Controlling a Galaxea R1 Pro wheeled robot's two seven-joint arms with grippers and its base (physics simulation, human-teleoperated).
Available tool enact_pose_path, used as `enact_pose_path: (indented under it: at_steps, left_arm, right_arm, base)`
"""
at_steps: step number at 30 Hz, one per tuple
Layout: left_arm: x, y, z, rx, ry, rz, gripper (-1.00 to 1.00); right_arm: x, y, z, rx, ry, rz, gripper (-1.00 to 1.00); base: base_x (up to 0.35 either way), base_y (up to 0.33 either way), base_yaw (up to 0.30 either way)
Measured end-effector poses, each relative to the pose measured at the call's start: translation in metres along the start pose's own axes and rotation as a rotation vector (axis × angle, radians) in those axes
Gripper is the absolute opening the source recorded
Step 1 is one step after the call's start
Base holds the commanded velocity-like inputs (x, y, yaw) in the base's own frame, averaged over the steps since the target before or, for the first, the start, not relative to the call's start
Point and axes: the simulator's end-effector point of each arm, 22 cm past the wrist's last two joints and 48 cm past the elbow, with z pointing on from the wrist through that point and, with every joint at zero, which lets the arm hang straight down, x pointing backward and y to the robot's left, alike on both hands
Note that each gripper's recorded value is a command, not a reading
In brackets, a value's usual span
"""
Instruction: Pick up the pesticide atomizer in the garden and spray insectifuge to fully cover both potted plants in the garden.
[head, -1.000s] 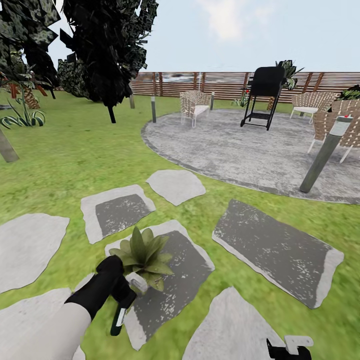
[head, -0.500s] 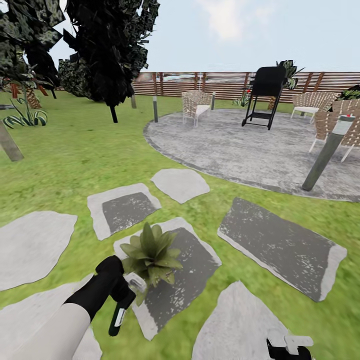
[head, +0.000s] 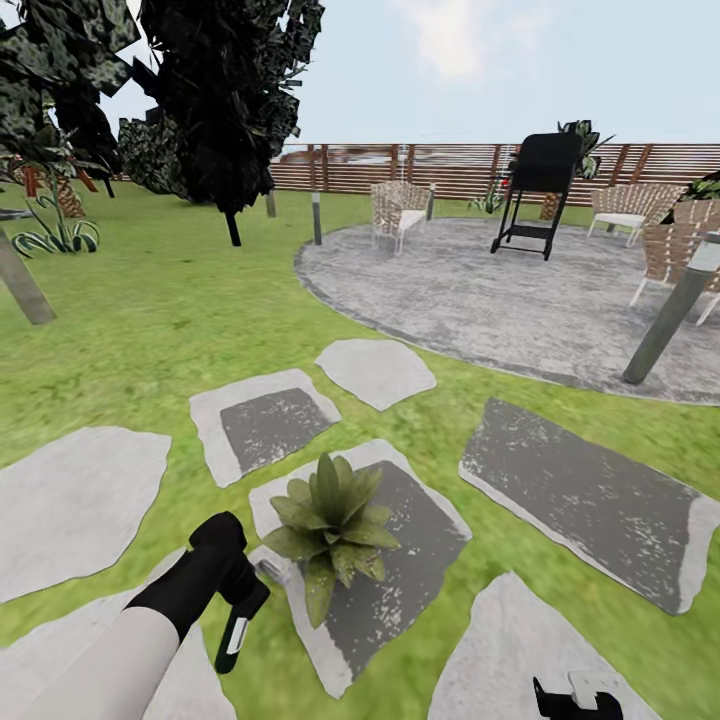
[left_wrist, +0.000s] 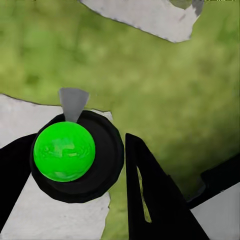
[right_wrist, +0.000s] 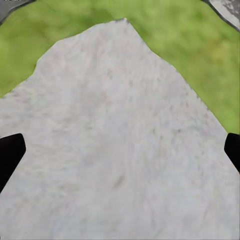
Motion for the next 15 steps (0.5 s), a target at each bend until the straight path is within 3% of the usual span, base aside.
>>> enact_pose_path:
  at_steps: [6, 15]
  left_arm:
    - [0.006, -0.001, 0.004, 0.002, 0.014, 0.001, -1.0]
    - [0.044, -0.022, 0.033, 0.035, 0.074, -0.002, -1.0]
  right_arm:
    - [0.0, 0.0, 0.0, -0.001, 0.0, -0.001, 1.0]
    - [0.0, 0.0, 0.0, -0.001, 0.0, -0.001, 1.0]
  base:
    - [0.003, 0.005, -0.194]
    - [0.0, 0.0, -0.015]
